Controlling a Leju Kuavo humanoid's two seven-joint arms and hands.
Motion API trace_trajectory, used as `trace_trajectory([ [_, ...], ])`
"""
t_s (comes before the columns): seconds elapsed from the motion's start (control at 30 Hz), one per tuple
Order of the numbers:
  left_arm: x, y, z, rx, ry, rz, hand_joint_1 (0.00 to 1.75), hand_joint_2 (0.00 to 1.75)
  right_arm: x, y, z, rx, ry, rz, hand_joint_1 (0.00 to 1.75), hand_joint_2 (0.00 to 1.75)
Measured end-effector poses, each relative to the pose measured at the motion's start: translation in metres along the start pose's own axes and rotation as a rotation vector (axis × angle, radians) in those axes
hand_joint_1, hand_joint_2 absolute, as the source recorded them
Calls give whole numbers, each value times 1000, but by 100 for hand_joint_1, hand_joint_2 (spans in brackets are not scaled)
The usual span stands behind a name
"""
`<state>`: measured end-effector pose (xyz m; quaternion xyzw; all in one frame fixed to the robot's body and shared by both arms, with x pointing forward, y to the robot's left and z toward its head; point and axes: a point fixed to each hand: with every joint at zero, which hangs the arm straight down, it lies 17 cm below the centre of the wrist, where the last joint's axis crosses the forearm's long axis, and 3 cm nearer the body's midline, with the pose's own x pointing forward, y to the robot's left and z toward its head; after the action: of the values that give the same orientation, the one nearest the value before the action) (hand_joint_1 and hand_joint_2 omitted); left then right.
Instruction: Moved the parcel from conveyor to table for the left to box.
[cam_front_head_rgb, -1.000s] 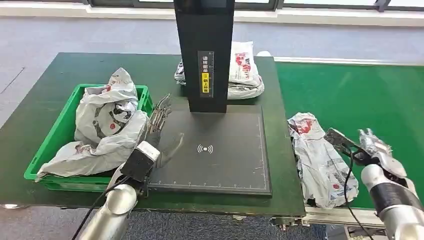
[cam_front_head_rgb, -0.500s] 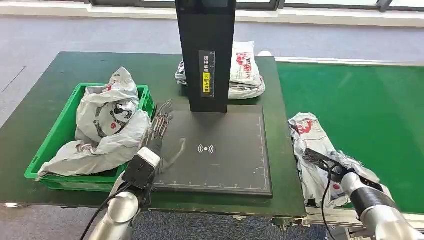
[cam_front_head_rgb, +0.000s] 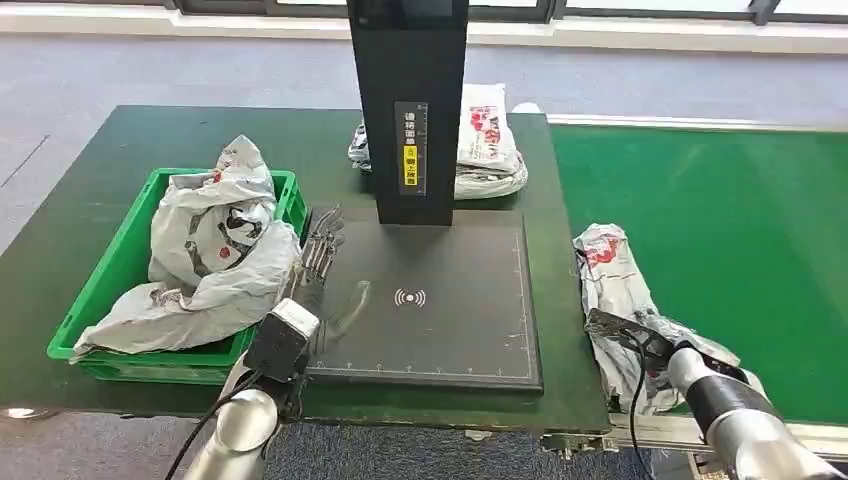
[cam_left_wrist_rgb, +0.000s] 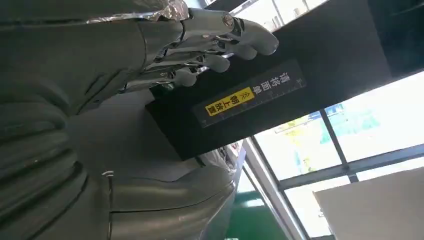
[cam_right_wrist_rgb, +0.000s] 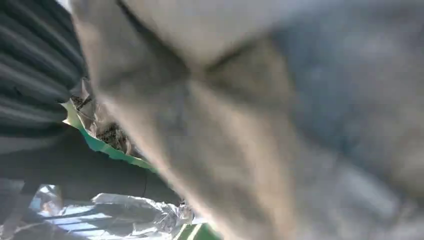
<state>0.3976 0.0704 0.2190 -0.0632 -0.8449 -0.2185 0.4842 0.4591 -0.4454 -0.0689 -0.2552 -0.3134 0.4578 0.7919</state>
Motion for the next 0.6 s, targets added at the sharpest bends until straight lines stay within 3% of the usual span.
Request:
trace_trajectory([
  [0.07,-1,-1,1,-3,1,-5,0,175,15,10,-1,25,-34,-12,0,175],
  [0.1,-1,-1,1,-3,0,-7,0,175,24,16,-1,40,-58,-26,175,175],
  [0.37,-2,0,0,-8,-1,-41,0,175,99,34,5,124,-251,-147,175,175],
  [0.6,-5,14,1,22,5,-74,0,175,124,26,11,152,-339,-263,175,175],
])
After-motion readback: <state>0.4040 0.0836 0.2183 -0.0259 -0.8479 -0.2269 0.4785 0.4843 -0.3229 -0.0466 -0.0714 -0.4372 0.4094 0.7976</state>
